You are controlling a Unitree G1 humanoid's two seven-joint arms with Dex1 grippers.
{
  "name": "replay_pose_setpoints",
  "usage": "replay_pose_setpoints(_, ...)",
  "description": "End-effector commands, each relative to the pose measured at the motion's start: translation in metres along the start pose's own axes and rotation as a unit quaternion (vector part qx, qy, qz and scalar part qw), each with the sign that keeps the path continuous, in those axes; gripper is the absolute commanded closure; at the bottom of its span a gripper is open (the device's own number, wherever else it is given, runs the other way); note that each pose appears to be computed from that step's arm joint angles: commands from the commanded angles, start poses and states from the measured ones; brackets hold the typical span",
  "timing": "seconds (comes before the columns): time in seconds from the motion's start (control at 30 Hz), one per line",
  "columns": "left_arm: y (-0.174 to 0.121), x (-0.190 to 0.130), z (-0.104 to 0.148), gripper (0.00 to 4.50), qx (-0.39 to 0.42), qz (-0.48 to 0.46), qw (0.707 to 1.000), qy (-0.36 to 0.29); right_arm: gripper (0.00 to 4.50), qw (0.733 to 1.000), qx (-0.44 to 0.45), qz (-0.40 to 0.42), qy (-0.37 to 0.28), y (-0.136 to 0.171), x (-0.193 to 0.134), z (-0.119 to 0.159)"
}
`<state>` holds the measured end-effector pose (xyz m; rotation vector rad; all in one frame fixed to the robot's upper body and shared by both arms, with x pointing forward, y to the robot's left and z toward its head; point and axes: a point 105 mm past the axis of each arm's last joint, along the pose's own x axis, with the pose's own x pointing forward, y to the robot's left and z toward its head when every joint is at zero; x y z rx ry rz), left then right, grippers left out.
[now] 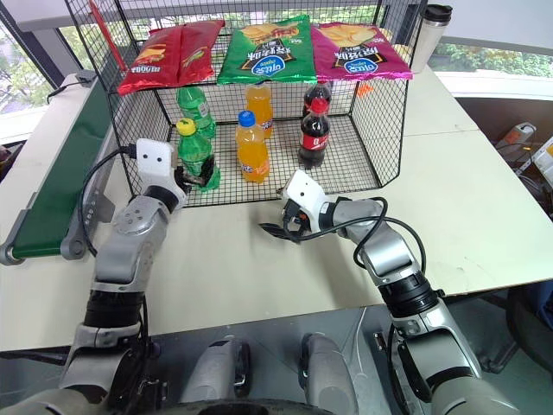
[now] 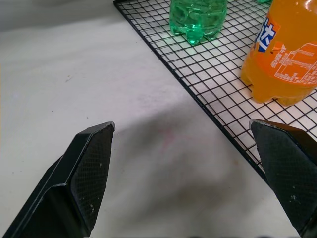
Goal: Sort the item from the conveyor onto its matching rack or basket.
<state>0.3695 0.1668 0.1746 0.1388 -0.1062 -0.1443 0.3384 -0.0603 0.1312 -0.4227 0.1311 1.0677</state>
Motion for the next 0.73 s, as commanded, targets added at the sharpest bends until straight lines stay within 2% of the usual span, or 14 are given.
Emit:
replay_pose_setpoints(0.03, 0.010, -0.019, 0.019, 0.04, 0.003, 0.013, 1.000, -0.020, 0.00, 1.000, -0.019, -0.001, -0.023, -0.001, -0.003, 0.016)
replay_pose_setpoints(0.23, 0.001, -0.057, 0.018, 0.04, -0.004, -0.014, 1.000, 0.000, 0.00, 0.999, -0.019, -0.002, -0.026, -0.001, -0.003, 0.017)
replay_pose_setpoints(0.5, -0.001, -0.096, -0.013, 0.04, -0.037, -0.002, 0.997, 0.063, 0.00, 0.999, -0.018, 0.001, -0.028, -0.001, -0.003, 0.016)
replay_pose_setpoints(0.73, -0.002, -0.108, -0.035, 0.04, -0.048, 0.009, 0.994, 0.095, 0.00, 0.999, -0.014, 0.002, -0.029, 0.000, -0.002, 0.014)
